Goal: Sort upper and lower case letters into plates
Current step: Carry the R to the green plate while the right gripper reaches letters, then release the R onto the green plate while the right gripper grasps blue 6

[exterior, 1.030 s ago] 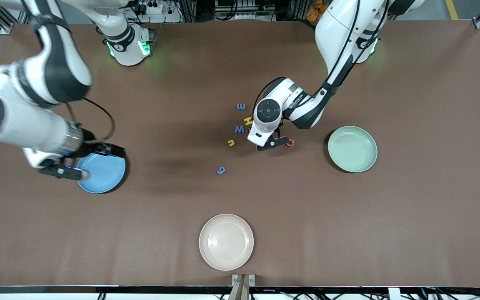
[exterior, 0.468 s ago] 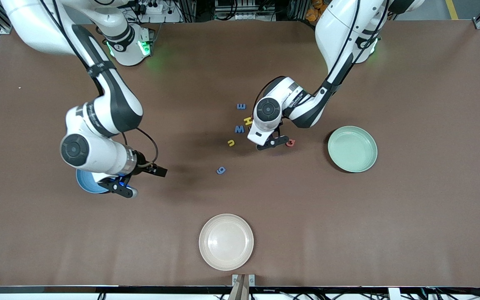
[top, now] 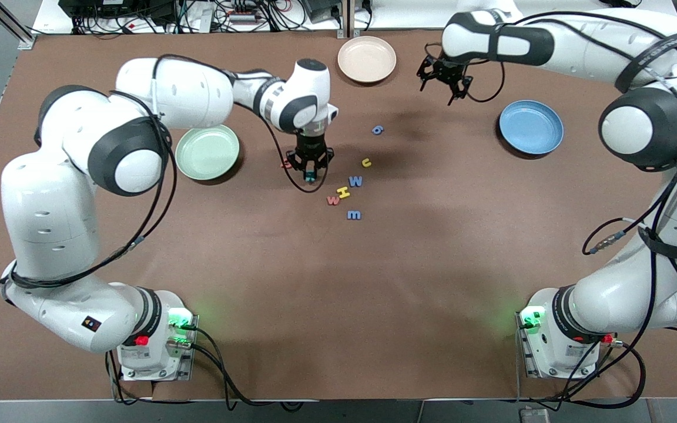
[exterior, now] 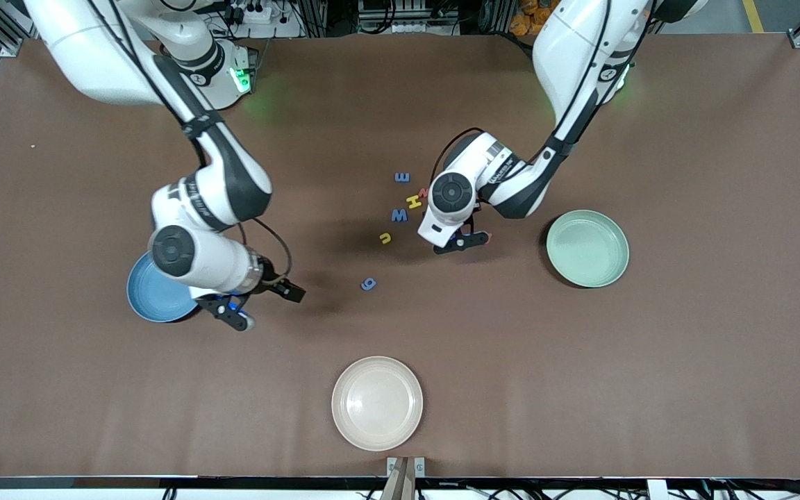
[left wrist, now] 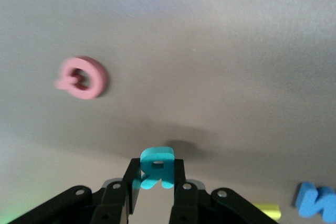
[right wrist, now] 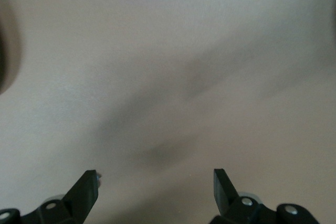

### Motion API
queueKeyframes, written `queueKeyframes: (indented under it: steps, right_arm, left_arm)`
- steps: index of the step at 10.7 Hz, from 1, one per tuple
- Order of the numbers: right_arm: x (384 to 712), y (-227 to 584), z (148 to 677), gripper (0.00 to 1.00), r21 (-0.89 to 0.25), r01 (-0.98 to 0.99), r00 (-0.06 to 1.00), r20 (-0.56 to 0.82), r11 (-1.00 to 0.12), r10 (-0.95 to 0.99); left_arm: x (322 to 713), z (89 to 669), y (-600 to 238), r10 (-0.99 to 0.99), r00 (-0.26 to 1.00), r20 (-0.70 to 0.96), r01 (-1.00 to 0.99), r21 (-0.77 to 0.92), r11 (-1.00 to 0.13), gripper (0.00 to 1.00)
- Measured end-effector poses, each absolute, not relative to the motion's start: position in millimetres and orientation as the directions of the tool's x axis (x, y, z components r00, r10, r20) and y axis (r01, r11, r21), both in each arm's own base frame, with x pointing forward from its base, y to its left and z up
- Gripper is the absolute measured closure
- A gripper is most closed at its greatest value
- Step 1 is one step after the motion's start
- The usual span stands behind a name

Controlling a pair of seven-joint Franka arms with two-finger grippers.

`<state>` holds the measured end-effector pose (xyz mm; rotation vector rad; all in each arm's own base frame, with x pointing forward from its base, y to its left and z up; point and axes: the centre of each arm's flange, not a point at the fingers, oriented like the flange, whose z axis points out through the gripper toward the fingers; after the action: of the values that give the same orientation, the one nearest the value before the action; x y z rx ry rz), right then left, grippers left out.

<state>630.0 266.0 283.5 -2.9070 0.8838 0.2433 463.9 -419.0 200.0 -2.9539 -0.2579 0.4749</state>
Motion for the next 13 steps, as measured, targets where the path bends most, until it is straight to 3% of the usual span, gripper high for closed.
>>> queueKeyframes:
  steps: [3, 6, 9, 12, 13]
  right_arm:
    - [626.6, 310.5, 265.8, 0.04, -0.036, -0.608, 0.786, -0.168, -0.793, -0.595]
    - [624.7, 332.1, 252.5, 0.04, -0.048, -0.654, 0.751, -0.163, -0.755, -0.640]
    - [618.9, 360.5, 241.5, 0.04, -0.042, -0.674, 0.734, -0.158, -0.738, -0.661]
    - [614.3, 377.8, 228.6, 0.04, -0.031, -0.680, 0.729, -0.136, -0.732, -0.671]
    - [614.3, 378.7, 225.1, 0.04, -0.031, -0.681, 0.728, -0.137, -0.732, -0.671]
  left_arm:
    - [497.4, 254.8, -360.4, 0.064, 0.922, -0.381, -0.004, -0.174, -0.985, 0.71]
    - [543.7, 293.5, -246.5, -0.103, 0.882, -0.460, -0.185, -0.138, -0.973, 0.71]
    - [570.4, 278.6, -147.9, -0.195, 0.856, -0.478, -0.260, -0.072, -0.963, 0.71]
    - [564.7, 243.6, -133.4, -0.215, 0.865, -0.454, -0.264, -0.047, -0.963, 0.70]
    - [562.7, 237.6, -136.0, -0.216, 0.861, -0.460, -0.265, -0.045, -0.963, 0.59]
